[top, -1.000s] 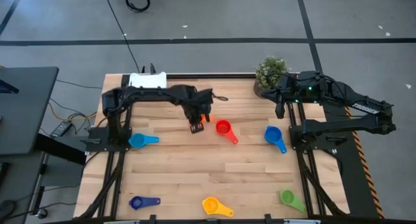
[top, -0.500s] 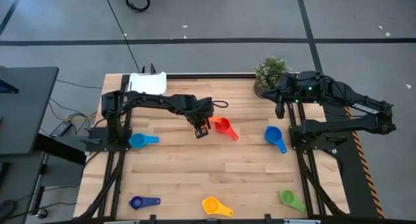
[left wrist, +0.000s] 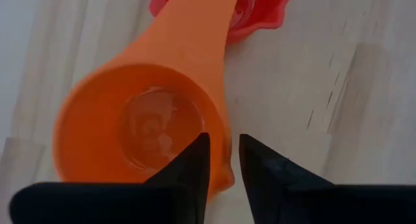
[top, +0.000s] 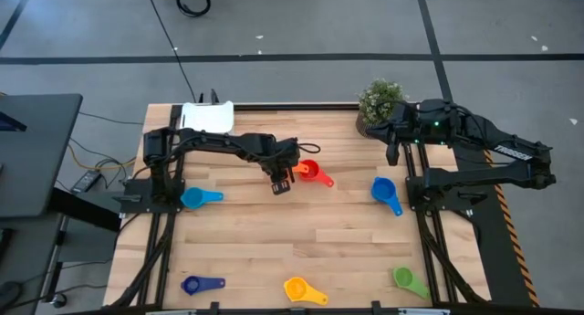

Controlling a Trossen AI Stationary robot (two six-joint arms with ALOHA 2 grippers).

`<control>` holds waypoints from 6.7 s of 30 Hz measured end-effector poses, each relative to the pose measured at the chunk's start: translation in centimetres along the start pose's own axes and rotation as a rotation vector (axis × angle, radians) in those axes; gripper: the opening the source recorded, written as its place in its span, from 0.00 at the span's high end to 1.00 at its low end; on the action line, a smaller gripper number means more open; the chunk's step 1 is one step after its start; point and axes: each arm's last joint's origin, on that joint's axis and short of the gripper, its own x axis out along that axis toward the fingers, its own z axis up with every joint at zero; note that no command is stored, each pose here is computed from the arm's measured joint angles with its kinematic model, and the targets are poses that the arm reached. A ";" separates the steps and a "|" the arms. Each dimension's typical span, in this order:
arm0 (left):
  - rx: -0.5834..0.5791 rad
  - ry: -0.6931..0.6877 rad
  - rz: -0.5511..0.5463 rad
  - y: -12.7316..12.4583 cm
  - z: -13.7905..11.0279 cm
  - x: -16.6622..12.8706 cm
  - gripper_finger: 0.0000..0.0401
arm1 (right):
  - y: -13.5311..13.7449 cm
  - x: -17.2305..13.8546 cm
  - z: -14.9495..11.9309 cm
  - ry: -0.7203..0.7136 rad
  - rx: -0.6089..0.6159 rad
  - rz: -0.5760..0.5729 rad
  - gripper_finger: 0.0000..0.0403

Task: Nest measuring cups in basket
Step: Stack the blue measuring cup on top of the orange measuring cup

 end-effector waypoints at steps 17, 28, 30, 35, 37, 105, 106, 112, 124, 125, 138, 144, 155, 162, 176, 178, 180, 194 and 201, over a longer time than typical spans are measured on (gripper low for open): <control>-0.072 -0.180 0.017 2.5 0.1 -8.1 0.77 | 0.0 0.2 0.2 -0.010 -0.007 -0.004 0.93; -0.127 -0.403 -0.025 1.7 -2.3 -17.5 0.77 | 0.1 0.3 0.1 -0.004 -0.043 0.008 0.98; -0.126 -0.395 -0.031 1.4 -3.2 -18.6 0.77 | 0.1 0.3 0.1 -0.004 -0.043 0.008 0.99; -0.149 -0.319 -0.048 0.5 -5.2 -20.0 0.77 | 0.1 0.3 0.1 -0.003 -0.043 0.008 0.99; -0.162 -0.294 -0.048 0.2 -5.6 -20.1 0.77 | 0.1 0.5 0.1 0.001 -0.042 0.008 0.99; -0.139 -0.323 -0.049 -0.3 -6.6 -21.5 0.77 | -1.3 9.2 -12.6 1.208 0.242 -0.174 0.71; -0.139 -0.323 -0.049 -0.3 -6.6 -21.5 0.77 | -1.3 9.2 -12.9 1.216 0.242 -0.176 0.71; -0.140 -0.323 -0.048 -0.2 -6.6 -21.5 0.77 | -1.5 9.6 -14.7 1.215 0.247 -0.167 0.71; -0.140 -0.340 -0.052 -0.2 -6.4 -21.6 0.77 | -1.7 10.3 -17.0 1.168 0.246 -0.161 0.71; -0.140 -0.341 -0.052 -0.2 -6.4 -21.6 0.77 | -1.7 10.3 -17.1 1.166 0.250 -0.163 0.71; -0.140 -0.342 -0.052 -0.2 -6.4 -21.6 0.77 | -1.7 11.0 -16.8 1.084 0.281 -0.162 0.97; -0.139 -0.342 -0.052 -0.2 -6.4 -21.6 0.77 | -1.4 11.4 -15.0 1.028 0.320 -0.137 0.97; -0.139 -0.283 -0.041 -0.2 -6.9 -21.4 0.77 | -0.6 13.5 -6.2 0.891 0.188 -0.071 0.97; -0.139 -0.263 -0.037 -0.2 -7.1 -21.3 0.77 | -0.2 18.4 -0.8 0.899 -0.019 -0.011 0.97; -0.152 -0.295 -0.040 0.1 -9.2 -23.7 0.77 | 0.7 28.5 4.3 0.887 -0.289 0.124 0.97; -0.155 -0.318 -0.038 0.1 -9.6 -24.3 0.77 | 0.8 29.7 4.3 0.885 -0.310 0.136 0.97; -0.158 -0.339 -0.038 0.2 -10.0 -24.9 0.77 | 1.0 30.8 4.5 0.871 -0.324 0.147 0.97; -0.171 -0.362 -0.034 0.3 -11.1 -26.0 0.77 | 1.4 37.1 2.9 0.864 -0.405 0.220 0.97; -0.162 -0.358 -0.032 0.3 -11.1 -25.9 0.77 | 1.4 37.0 2.2 0.904 -0.450 0.247 0.97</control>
